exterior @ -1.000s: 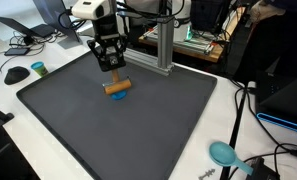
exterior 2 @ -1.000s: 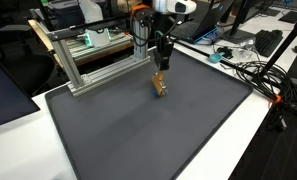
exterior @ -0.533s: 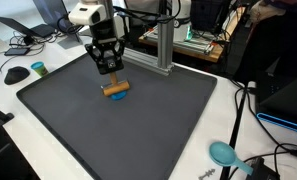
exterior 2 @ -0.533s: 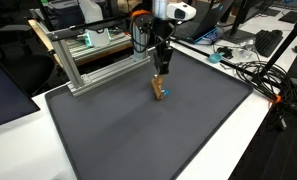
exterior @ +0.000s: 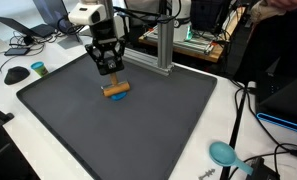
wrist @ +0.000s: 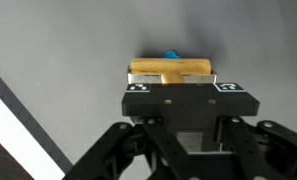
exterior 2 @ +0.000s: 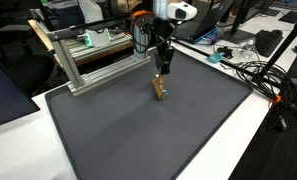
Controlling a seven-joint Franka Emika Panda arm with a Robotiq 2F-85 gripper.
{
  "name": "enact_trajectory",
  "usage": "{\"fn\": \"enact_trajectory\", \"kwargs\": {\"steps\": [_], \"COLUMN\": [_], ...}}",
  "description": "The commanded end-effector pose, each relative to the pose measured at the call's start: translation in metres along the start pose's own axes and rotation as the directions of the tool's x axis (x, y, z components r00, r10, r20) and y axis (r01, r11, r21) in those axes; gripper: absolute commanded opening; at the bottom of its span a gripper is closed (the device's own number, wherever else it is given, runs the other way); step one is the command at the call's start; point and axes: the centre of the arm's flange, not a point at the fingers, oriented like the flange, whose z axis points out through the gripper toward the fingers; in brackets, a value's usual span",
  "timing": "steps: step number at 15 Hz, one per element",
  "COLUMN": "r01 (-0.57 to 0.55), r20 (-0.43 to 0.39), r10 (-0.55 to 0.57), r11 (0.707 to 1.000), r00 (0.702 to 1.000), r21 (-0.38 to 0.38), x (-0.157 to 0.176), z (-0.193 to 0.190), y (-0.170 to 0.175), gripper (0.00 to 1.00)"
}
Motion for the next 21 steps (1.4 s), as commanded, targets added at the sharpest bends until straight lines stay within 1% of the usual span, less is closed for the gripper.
{"fn": "enact_trajectory", "kwargs": {"steps": [1,8,21], "r01": [0.013,0.009,0.037], "r20": [-0.044,-0.077,-0.102], "r10": [-0.013,-0.008,-0.034], "r11": [1.0,1.0,0.999], "r00": [0.999,0.997,0.994], "r21": [0.003,0.013,0.024], "x": [0.0073,0.0099,0.0126], "z": [0.0186,0.0217,0.0261], "y": [0.0064,0.0056,0.0056], "gripper": [0.22,0.22,0.22]}}
